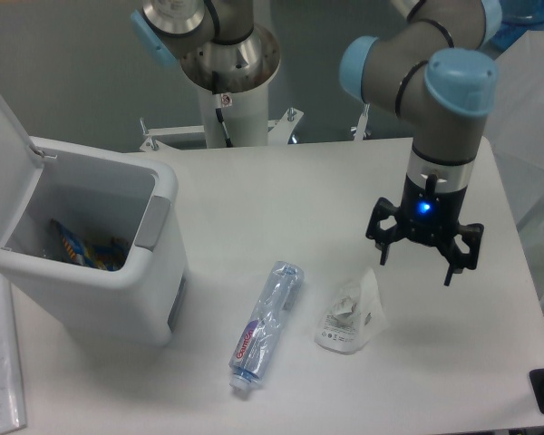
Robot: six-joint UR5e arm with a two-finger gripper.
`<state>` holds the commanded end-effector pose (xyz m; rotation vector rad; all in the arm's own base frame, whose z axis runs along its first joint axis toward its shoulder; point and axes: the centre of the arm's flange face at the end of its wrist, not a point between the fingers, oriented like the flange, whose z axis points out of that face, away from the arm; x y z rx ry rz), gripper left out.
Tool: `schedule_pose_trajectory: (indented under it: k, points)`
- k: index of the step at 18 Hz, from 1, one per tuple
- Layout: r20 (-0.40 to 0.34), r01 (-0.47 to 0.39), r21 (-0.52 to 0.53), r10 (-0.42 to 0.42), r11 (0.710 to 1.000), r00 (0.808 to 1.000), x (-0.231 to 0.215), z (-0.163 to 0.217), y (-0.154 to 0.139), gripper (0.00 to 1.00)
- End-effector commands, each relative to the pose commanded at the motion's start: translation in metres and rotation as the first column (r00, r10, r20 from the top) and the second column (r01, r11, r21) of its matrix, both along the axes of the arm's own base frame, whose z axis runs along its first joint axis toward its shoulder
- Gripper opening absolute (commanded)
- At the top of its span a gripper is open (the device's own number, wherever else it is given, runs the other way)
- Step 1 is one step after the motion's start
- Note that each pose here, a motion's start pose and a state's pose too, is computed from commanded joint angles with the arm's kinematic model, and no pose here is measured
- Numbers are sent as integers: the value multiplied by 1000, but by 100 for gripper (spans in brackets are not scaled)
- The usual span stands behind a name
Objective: Open the trash can
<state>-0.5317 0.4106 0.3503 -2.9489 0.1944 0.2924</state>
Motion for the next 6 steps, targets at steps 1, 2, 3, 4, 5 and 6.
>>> schedule_pose_trajectory:
  k: [1,2,3,4,5,6]
  points:
    - [-3,21,-32,-21,999,1000,2,-3,1,100]
    - [1,37,-48,-37,998,999,3,-5,1,100]
    - [4,46,-53,-45,998,999,3,-5,1,100]
    - [8,47,-55,-47,997,999,4,-8,1,100]
    - [10,47,-56,-47,997,999,4,-9,0,100]
    - [12,47,-59,-47,997,999,5,-11,0,100]
